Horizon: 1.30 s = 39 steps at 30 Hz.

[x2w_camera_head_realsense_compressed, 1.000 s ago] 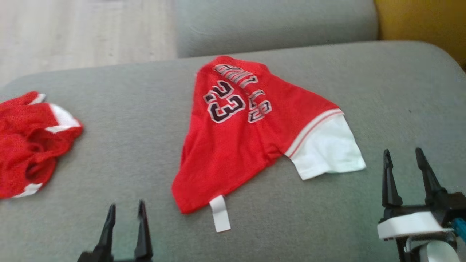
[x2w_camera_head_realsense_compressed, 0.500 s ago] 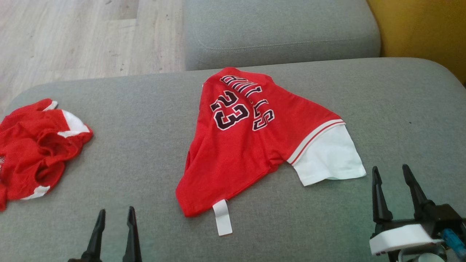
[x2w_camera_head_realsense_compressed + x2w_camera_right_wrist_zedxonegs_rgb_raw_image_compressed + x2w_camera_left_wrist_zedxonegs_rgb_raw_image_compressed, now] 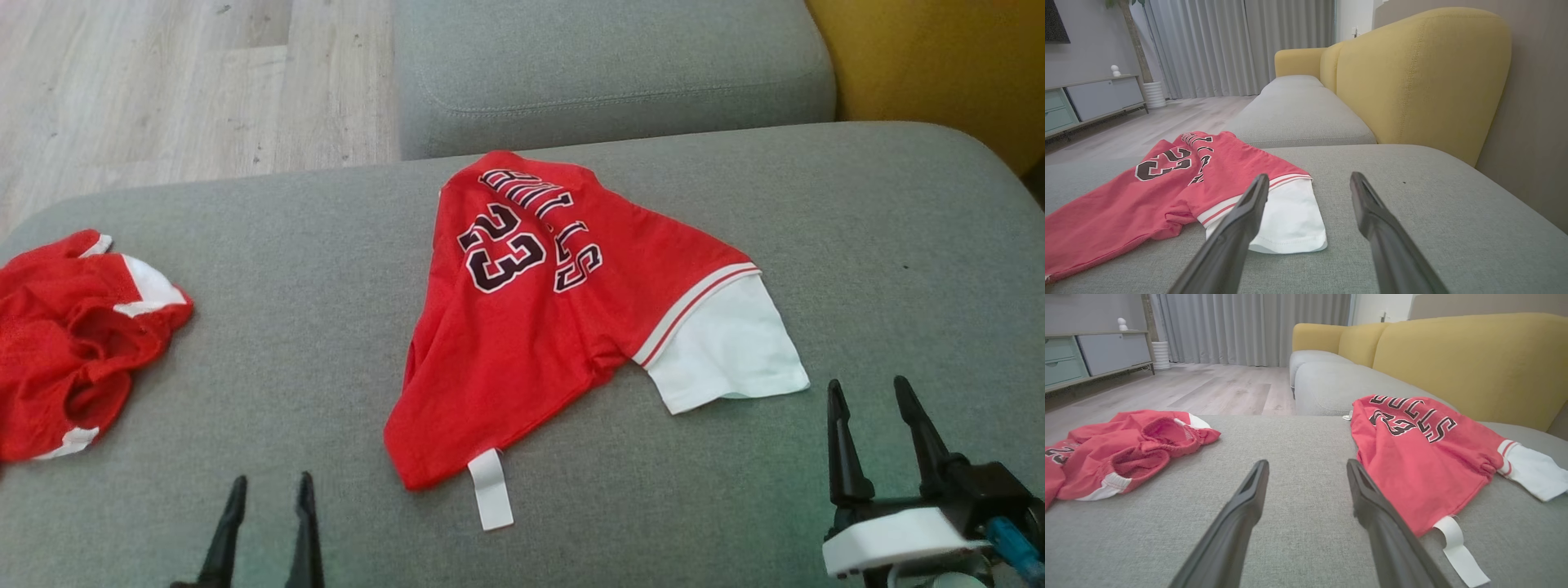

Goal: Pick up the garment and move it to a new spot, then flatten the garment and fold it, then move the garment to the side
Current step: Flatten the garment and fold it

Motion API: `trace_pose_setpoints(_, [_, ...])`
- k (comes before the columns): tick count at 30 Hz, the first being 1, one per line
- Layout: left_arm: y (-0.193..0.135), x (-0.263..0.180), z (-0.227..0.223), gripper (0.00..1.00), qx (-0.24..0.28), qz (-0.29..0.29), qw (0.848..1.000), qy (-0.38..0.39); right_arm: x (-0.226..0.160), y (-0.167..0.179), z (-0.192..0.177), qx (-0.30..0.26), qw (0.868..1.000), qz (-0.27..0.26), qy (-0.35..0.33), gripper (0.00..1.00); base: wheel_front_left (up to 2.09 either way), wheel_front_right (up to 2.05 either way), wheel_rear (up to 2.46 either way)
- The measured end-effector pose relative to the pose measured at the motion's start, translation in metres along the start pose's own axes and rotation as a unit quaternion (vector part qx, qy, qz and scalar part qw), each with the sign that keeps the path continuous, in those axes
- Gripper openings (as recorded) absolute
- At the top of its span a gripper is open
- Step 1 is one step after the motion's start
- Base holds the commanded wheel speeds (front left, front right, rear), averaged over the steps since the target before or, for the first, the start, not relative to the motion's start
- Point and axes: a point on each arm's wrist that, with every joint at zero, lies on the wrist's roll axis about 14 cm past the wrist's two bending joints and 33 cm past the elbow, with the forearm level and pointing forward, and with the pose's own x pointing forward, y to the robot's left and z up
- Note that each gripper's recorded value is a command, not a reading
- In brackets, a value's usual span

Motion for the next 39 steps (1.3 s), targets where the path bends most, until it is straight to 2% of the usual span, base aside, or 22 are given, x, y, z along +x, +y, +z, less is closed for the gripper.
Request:
trace_pose_setpoints(3, [-0.017, 0.002, -0.002, 1.0, 0.013, -0.029, 0.999, 0.004, 0.001, -0.001, 0.0, 0.01, 1.0, -0.003, 0.0, 1.0, 0.0, 0.0, 0.0])
trace_pose_setpoints(7, [-0.056, 0.003, -0.015, 1.0, 0.027, -0.097, 0.995, 0.027, 0.016, -0.004, 0.003, 0.01, 1.0, -0.007, -0.002, 1.0, 0.0, 0.0, 0.0])
trace_pose_setpoints(13, [-0.084, 0.022, -0.036, 1.0, 0.063, -0.154, 0.983, 0.084, 0.06, 0.006, -0.01, -0.031, 0.996, 0.016, 0.077, 1.0, 0.0, 0.0, 0.0])
trace_pose_setpoints(17, [-0.089, 0.031, -0.05, 1.0, 0.077, -0.169, 0.976, 0.11, 0.073, 0.012, -0.03, -0.049, 0.99, 0.029, 0.133, 1.0, 0.0, 0.0, 0.0])
trace_pose_setpoints(21, [-0.091, 0.036, -0.062, 1.0, 0.086, -0.179, 0.971, 0.131, 0.069, 0.012, -0.057, -0.05, 0.981, 0.03, 0.188, 1.0, 0.0, 0.0, 0.0])
trace_pose_setpoints(33, [-0.085, 0.042, -0.089, 1.0, 0.099, -0.184, 0.961, 0.18, 0.074, 0.006, -0.077, -0.047, 0.972, 0.021, 0.231, 1.0, 0.0, 0.0, 0.0])
trace_pose_setpoints(39, [-0.081, 0.044, -0.097, 1.0, 0.104, -0.177, 0.957, 0.204, 0.065, 0.003, -0.098, -0.044, 0.957, 0.016, 0.286, 1.0, 0.0, 0.0, 0.0])
